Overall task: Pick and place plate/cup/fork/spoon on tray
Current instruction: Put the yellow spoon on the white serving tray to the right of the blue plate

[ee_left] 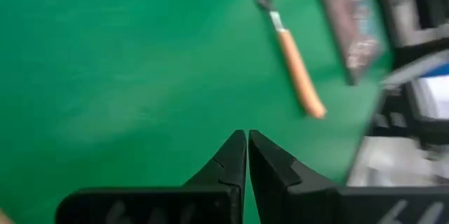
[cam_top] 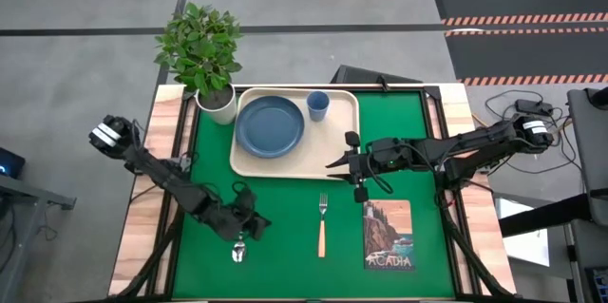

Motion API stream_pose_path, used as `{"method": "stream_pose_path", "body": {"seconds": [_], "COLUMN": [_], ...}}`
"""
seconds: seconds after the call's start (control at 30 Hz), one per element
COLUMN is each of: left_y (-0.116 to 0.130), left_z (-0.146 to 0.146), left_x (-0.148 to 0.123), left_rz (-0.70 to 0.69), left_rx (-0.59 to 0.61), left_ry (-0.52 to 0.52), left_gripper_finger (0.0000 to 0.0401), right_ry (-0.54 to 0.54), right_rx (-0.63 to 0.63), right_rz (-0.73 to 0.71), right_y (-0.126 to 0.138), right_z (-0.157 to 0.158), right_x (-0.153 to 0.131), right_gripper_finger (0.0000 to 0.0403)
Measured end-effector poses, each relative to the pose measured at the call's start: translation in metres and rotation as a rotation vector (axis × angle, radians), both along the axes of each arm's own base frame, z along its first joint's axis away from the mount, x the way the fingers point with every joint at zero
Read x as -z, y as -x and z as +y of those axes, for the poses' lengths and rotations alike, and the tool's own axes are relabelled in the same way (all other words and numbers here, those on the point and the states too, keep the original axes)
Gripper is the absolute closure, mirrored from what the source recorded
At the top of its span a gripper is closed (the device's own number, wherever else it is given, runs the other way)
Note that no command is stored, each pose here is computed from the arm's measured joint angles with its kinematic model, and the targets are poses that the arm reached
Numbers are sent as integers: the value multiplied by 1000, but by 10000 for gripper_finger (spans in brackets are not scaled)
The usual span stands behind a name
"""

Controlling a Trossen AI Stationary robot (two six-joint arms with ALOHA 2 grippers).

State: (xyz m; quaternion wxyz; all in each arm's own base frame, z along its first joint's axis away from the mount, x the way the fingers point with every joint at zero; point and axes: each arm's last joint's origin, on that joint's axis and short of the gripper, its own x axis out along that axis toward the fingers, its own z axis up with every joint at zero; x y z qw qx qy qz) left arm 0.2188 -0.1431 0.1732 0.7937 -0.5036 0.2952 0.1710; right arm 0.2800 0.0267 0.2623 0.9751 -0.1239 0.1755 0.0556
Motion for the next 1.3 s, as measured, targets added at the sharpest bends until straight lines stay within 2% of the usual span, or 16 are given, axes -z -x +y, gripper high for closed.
{"method": "stream_pose_path", "body": {"seconds": [0.1,0.33,1.1,1.3], "left_y": [2,11,15,21], "left_z": [2,8,10,13], "left_x": [-4,3,9,13], "left_rz": [83,178,212,296], "left_rx": [-28,-101,-89,-102], "left_ry": [-31,-23,-22,-10], "left_gripper_finger": [401,401,401,401], "right_ry": [9,19,34,34], "right_rx": [-3,-7,-13,-12], "right_rz": [0,0,3,5], "right_y": [0,0,0,0], "right_z": [0,0,0,0], "right_x": [0,0,1,1], "right_gripper_finger": [317,320,317,316]}}
